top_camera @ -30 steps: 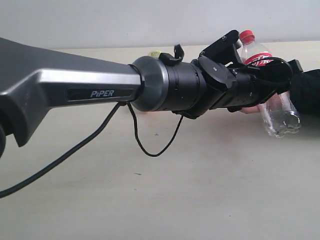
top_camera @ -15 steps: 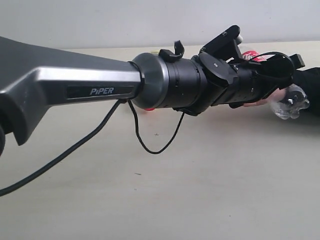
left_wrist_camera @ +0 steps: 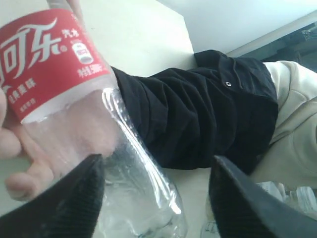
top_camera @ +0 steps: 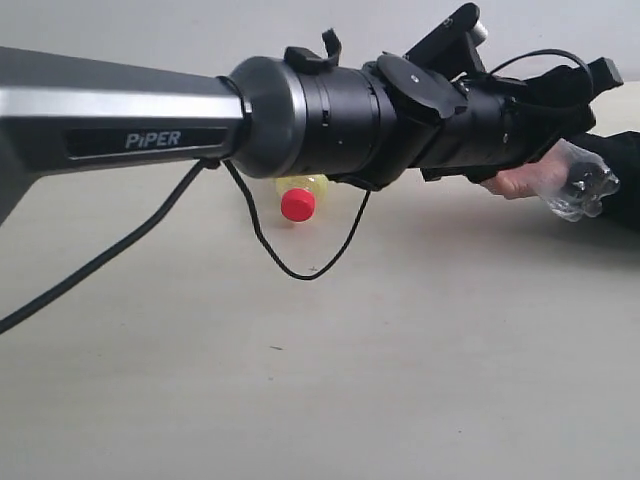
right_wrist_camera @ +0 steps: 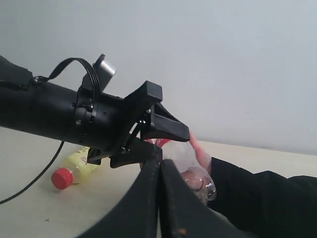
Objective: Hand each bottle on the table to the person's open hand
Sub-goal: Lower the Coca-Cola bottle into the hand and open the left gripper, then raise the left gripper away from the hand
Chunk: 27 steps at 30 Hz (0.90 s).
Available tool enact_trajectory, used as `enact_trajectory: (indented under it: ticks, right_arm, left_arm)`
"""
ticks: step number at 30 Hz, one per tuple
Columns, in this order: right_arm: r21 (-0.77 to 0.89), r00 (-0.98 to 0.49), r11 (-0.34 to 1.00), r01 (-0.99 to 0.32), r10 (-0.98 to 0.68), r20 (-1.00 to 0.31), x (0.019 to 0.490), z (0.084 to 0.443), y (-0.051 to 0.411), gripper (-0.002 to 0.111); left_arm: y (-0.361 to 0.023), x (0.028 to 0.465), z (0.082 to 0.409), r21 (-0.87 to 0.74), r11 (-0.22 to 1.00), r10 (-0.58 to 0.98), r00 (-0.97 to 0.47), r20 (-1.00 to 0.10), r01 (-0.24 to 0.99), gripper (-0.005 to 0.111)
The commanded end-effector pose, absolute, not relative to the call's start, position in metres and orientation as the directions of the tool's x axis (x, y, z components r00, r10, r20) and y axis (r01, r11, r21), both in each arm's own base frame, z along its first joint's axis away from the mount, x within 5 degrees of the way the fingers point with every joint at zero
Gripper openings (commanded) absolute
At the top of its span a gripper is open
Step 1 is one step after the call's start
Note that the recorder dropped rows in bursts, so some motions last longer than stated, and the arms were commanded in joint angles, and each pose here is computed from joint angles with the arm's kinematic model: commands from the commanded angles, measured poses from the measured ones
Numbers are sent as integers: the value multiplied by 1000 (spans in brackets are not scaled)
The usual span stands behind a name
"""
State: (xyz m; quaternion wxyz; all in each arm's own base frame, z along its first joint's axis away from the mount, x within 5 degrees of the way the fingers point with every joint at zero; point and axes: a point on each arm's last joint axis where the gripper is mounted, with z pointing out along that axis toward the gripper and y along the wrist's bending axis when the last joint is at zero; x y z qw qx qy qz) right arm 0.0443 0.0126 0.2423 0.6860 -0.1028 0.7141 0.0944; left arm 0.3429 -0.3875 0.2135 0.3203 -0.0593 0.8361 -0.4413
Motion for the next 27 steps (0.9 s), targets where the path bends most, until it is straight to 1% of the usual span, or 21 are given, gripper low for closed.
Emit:
enact_trajectory:
  ticks: [1, 3, 5, 7, 9, 11, 13, 15, 16, 18, 19, 21, 22, 23, 26, 27]
  right_arm:
    - [-7, -35, 962, -274, -17, -999, 44, 241, 13, 0]
    - [-7, -35, 962, -274, -17, -999, 44, 241, 13, 0]
    - [-7, -35, 962, -274, -17, -999, 44, 241, 13, 0]
    - [-7, -35, 962, -274, -17, -999, 44, 241, 13, 0]
    - [-7, -35, 962, -274, -17, -999, 44, 241, 13, 0]
    - [-7, -35, 962, -274, -17, -999, 44, 241, 13, 0]
    - [-7, -35, 962, -274, -17, -999, 44, 241, 13, 0]
    - [-7, -35, 962, -274, -17, -999, 44, 241, 13, 0]
    - [-7, -35, 962, -274, -17, -999, 44, 241, 13, 0]
    - [-7, -35, 962, -274, -17, -999, 44, 241, 13, 0]
    - [-7, -35, 962, -274, -17, -999, 44, 241, 13, 0]
    - [-7, -35, 962, -274, -17, -999, 44, 241, 13, 0]
    - [-7, -35, 962, -274, -17, -999, 44, 241, 13, 0]
    - [-7, -35, 962, -274, -17, -999, 44, 241, 13, 0]
    - [-7, -35, 962, -274, -17, -999, 44, 241, 13, 0]
    - [-7, -35, 962, -274, -17, -999, 44, 241, 13, 0]
  left_arm:
    - [-377, 348, 234, -790, 574, -362, -798, -482, 216, 36]
    - [-372, 350, 242, -799, 558, -352, -809, -472, 224, 20]
    - [-364, 353, 252, -803, 545, -335, -815, -473, 242, 1]
    - [-357, 353, 263, -786, 543, -295, -810, -507, 295, 0]
    - [-349, 354, 277, -748, 549, -237, -789, -567, 373, 0]
    - [-344, 349, 288, -697, 553, -161, -763, -626, 456, 0]
    - [-341, 341, 296, -619, 557, -53, -720, -692, 554, 0]
    - [-333, 334, 299, -553, 578, 4, -681, -733, 599, 0]
    - [-328, 331, 301, -532, 594, 4, -663, -748, 604, 0]
    - [-313, 324, 298, -508, 647, -35, -643, -765, 569, 0]
    - [-305, 321, 297, -471, 671, -29, -614, -789, 572, 0]
    - [-286, 308, 292, -372, 721, 14, -549, -836, 585, 0]
    - [-279, 300, 285, -338, 735, 42, -537, -842, 588, 0]
    - [-270, 289, 286, -297, 744, 68, -510, -858, 599, 0]
    - [-250, 259, 275, -234, 781, 95, -480, -872, 580, 0]
    - [-244, 249, 277, -211, 787, 98, -456, -885, 580, 0]
